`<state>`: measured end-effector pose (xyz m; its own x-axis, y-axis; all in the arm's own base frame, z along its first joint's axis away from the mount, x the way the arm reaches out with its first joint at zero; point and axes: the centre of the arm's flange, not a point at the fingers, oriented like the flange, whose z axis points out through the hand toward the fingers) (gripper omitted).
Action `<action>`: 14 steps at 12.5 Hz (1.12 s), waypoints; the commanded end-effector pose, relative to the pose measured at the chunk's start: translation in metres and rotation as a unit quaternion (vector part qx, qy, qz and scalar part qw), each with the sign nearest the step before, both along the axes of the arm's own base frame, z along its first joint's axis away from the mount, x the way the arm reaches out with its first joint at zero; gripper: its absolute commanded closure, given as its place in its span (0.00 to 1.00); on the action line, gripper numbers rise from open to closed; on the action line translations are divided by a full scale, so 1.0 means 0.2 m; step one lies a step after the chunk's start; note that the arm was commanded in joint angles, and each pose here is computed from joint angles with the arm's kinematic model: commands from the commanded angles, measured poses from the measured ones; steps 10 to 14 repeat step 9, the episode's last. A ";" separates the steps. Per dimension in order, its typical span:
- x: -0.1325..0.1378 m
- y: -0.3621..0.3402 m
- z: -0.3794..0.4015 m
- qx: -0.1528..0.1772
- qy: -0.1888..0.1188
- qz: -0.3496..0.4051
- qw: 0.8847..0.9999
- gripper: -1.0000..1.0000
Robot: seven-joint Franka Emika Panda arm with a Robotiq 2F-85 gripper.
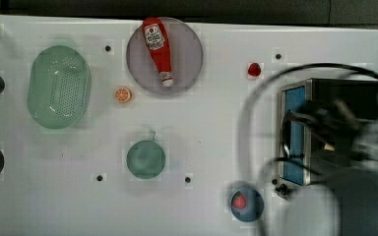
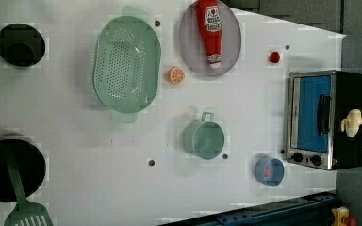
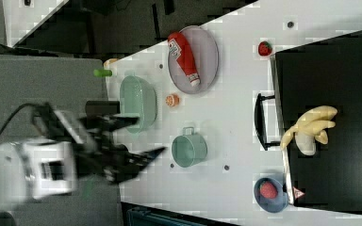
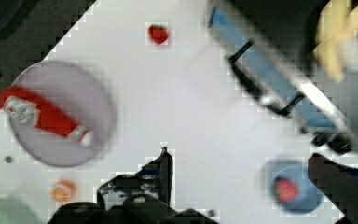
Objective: Pick banana from table and place on oven.
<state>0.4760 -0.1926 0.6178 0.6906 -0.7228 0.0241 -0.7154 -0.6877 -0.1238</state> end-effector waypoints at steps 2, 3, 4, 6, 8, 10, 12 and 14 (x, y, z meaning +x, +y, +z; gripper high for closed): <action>0.14 0.62 -0.25 0.008 0.063 -0.138 0.988 0.00; 0.13 0.69 -0.24 0.006 0.064 -0.149 0.987 0.00; 0.12 0.74 -0.22 0.003 0.064 -0.147 0.987 0.00; 0.12 0.76 -0.21 -0.024 0.058 -0.137 0.989 0.00; 0.11 0.76 -0.19 -0.067 0.052 -0.127 0.988 0.00; 0.11 0.77 -0.19 -0.064 0.052 -0.126 0.989 0.00; 0.11 0.77 -0.19 -0.064 0.052 -0.126 0.989 0.00; 0.11 0.77 -0.19 -0.064 0.052 -0.126 0.989 0.00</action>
